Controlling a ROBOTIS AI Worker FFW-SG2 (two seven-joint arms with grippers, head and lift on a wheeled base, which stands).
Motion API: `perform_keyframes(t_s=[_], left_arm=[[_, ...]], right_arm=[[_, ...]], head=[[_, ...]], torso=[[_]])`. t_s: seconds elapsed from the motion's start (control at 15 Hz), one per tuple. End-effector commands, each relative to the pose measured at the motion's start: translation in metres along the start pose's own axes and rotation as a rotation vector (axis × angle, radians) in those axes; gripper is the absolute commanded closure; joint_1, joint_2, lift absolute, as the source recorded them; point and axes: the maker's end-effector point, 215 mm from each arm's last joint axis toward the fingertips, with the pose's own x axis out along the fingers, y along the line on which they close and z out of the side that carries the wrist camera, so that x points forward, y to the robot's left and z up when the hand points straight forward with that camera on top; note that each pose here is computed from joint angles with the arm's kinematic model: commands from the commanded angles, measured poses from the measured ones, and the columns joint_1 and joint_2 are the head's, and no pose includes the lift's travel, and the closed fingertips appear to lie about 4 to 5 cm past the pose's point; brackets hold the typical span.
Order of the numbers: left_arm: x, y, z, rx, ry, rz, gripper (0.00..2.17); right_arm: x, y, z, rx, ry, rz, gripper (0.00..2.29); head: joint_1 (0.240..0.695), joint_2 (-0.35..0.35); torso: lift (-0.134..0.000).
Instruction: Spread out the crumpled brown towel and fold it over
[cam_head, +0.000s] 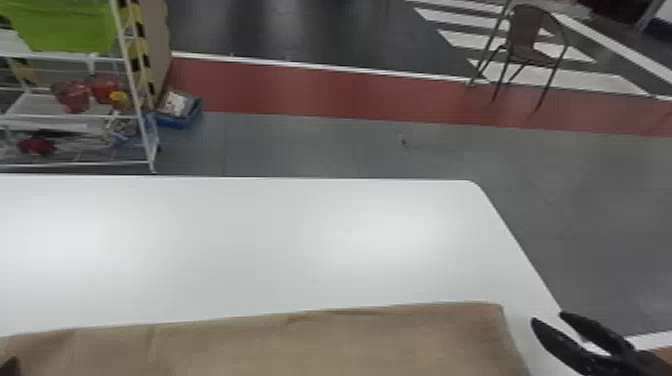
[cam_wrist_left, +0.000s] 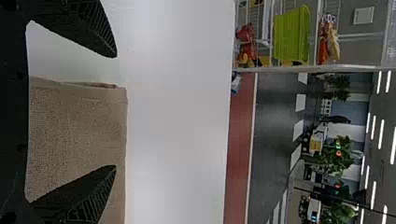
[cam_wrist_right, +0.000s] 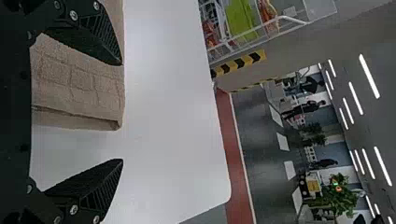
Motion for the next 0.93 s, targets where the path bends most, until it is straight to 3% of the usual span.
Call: perform_keyframes(t_s=[0.0, 0.07, 0.27, 0.4, 0.67, 0.87], left_arm=[[0.002, -0.002, 0.002, -0.002, -0.002, 0.000, 0.04], [0.004, -0.003, 0.005, -0.006, -0.008, -0.001, 0.04], [0.009, -0.003, 0.011, -0.022, -0.027, 0.003, 0.04], [0.017, -0.005, 0.011, -0.034, -0.029, -0.003, 0.04], [0.021, -0.008, 0.014, -0.032, -0.035, -0.005, 0.04], [0.025, -0.003, 0.011, -0.025, -0.025, 0.008, 0.04]], right_arm=[[-0.003, 0.004, -0.005, 0.071, -0.018, 0.011, 0.16], [-0.005, 0.007, -0.007, 0.087, -0.007, 0.021, 0.16], [-0.011, 0.007, 0.018, 0.022, -0.031, -0.003, 0.14], [-0.009, 0.013, 0.048, -0.073, -0.067, -0.025, 0.14], [0.008, 0.042, 0.040, -0.037, 0.001, 0.046, 0.20], [0.024, 0.050, 0.031, -0.077, 0.063, 0.054, 0.21]], head=[[0.695, -0.223], [0.695, -0.217], [0.695, -0.215], [0.695, -0.221], [0.695, -0.210], [0.695, -0.160]], torso=[[-0.123], [-0.123], [-0.123], [-0.123], [-0.123], [-0.123]])
